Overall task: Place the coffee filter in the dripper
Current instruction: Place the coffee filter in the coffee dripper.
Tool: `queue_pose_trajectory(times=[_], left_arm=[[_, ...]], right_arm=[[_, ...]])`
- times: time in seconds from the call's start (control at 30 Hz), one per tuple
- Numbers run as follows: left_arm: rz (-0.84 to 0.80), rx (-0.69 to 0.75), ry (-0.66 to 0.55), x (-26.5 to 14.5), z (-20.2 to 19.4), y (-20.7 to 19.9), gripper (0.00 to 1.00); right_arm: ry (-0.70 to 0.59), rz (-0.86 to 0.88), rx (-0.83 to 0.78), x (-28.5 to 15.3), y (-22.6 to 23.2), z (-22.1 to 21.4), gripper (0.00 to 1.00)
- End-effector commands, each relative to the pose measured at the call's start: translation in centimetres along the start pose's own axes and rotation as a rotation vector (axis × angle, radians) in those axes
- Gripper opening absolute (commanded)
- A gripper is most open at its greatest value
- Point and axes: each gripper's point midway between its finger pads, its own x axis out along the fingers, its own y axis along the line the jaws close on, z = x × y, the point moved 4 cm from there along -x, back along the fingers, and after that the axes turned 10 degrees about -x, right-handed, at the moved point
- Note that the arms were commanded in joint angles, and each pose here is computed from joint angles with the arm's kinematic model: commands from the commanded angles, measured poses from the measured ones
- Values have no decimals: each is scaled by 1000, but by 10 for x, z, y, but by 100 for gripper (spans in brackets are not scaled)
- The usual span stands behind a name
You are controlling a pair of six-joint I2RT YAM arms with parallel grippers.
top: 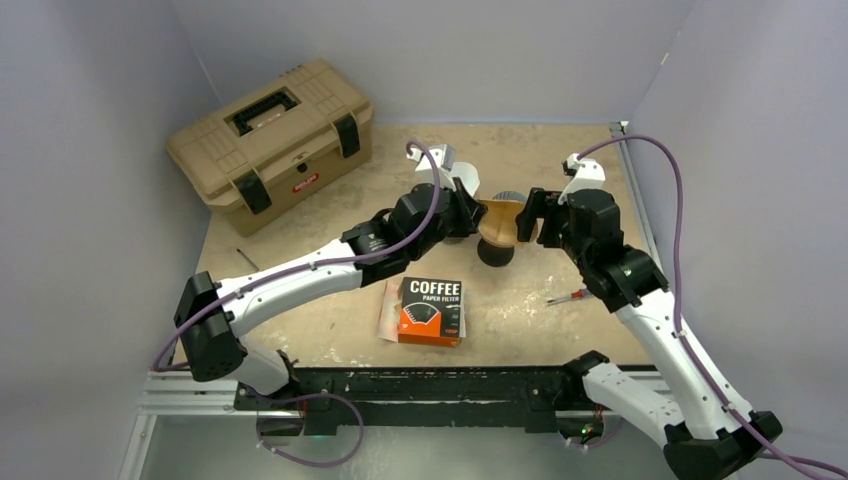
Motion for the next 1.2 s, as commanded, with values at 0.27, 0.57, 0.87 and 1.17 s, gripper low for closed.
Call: queue_pose_trajectory(times=[0.27,0.57,0.87,1.17], left_arm=[[4,-13,-134,-20,38,-10,0],[16,-10,-41,2,19,-15,0],[39,-57,36,26,4,-18,0],[128,-180,80,45,-4,1,0]], right_arm=[[-48,-102,-35,-7,-16,16,84],[-139,13,22,-21,-1,37,87],[-87,76,57,-12,13,36,92],[-41,52,72,-5,9,28,89]])
